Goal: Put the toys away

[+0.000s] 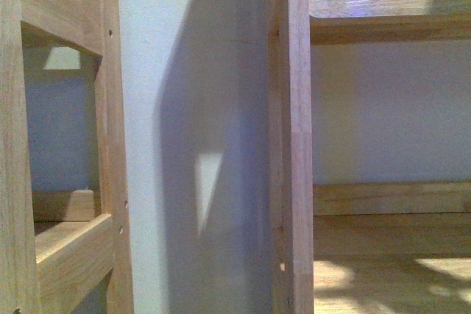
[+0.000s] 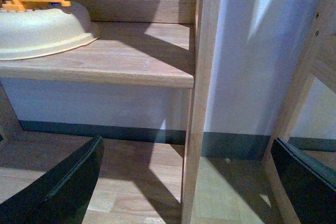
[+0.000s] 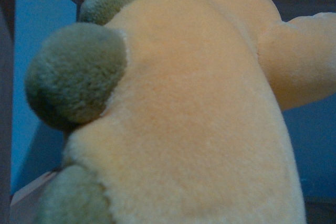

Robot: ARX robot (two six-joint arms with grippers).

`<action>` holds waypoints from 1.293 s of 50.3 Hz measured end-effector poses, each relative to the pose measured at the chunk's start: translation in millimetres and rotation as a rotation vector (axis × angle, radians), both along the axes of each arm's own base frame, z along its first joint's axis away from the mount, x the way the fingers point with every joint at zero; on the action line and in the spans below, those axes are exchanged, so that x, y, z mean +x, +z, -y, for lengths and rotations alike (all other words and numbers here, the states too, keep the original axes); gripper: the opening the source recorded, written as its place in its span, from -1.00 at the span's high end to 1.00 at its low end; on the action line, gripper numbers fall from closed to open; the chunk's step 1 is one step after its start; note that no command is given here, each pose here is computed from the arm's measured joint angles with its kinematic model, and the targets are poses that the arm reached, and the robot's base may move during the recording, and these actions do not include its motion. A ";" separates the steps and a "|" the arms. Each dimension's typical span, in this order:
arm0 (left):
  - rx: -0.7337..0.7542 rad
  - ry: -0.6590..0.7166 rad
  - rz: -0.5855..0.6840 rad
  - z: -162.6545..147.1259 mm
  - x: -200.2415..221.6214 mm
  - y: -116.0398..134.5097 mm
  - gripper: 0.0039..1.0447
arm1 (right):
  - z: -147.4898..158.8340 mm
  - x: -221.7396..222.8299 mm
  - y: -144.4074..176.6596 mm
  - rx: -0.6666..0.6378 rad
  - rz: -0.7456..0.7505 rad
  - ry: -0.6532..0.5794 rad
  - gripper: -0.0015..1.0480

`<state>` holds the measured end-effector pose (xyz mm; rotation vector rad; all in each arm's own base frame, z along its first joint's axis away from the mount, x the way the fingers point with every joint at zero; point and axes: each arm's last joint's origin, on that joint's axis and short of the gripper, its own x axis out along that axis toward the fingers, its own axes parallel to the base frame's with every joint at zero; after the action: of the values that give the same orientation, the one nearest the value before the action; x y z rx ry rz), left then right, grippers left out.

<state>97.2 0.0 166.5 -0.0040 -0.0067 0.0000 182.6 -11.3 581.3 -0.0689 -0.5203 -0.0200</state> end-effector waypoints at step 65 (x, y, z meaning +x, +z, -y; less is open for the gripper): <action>0.000 0.000 0.000 0.0 0.0 0.0 -0.89 | -92.6 189.8 -63.4 0.656 -0.455 0.507 0.60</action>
<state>97.2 0.0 166.5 -0.0040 -0.0067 0.0000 372.3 81.3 517.9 0.6869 -0.0466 0.3141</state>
